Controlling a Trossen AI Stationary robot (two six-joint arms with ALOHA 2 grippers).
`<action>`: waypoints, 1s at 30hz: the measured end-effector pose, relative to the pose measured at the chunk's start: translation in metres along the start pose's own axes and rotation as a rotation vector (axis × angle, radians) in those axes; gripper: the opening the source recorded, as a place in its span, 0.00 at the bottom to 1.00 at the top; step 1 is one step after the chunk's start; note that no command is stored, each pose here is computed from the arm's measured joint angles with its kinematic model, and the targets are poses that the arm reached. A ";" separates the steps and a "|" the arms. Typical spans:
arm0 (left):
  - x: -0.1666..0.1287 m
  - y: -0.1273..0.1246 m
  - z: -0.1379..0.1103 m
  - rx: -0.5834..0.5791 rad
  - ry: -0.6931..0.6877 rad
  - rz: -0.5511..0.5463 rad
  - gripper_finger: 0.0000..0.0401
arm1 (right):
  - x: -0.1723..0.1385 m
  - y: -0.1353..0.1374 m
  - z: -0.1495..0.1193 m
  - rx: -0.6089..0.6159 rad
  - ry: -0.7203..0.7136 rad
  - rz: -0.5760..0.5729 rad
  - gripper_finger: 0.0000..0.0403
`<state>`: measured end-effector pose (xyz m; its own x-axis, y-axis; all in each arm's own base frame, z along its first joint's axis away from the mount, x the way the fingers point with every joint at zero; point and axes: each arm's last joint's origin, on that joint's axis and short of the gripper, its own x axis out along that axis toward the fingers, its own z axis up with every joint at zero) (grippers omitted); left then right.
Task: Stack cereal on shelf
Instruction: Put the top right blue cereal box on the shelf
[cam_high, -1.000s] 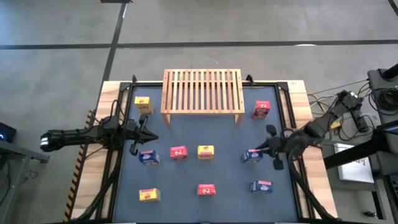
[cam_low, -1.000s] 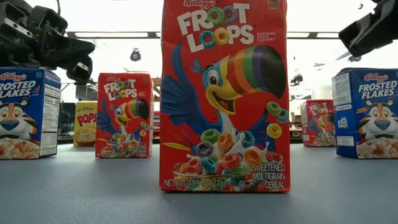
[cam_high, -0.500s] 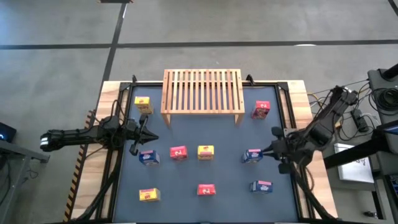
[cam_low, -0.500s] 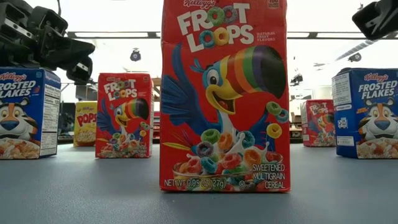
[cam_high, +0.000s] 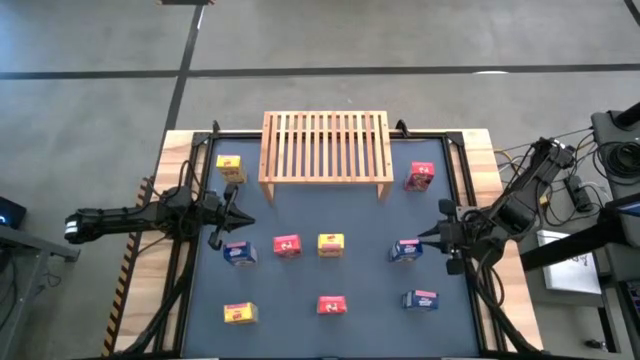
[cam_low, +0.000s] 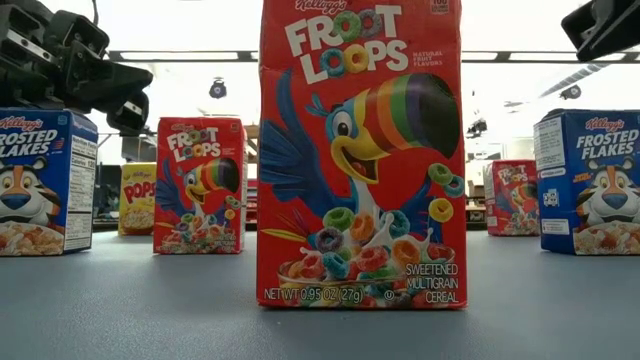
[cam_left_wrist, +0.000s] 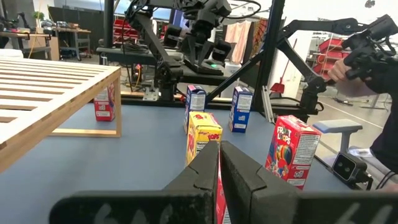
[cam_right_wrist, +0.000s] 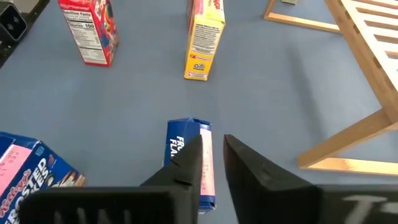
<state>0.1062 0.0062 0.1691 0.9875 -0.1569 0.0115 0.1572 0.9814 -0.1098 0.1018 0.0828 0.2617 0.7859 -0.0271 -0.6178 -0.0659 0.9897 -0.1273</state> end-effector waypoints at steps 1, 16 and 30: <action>0.000 0.000 0.000 0.000 0.000 0.000 0.00 | 0.000 0.000 0.000 0.000 0.000 0.001 0.22; 0.000 0.000 0.000 0.000 0.000 0.000 0.00 | 0.017 0.008 -0.028 -0.014 -0.093 -0.074 0.55; 0.000 0.000 0.000 0.000 0.000 0.000 0.00 | 0.018 0.007 -0.041 0.140 -0.161 -0.027 0.74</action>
<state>0.1062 0.0063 0.1692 0.9876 -0.1566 0.0119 0.1570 0.9815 -0.1097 0.0902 0.0834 0.2178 0.8751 -0.0425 -0.4821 0.0341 0.9991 -0.0262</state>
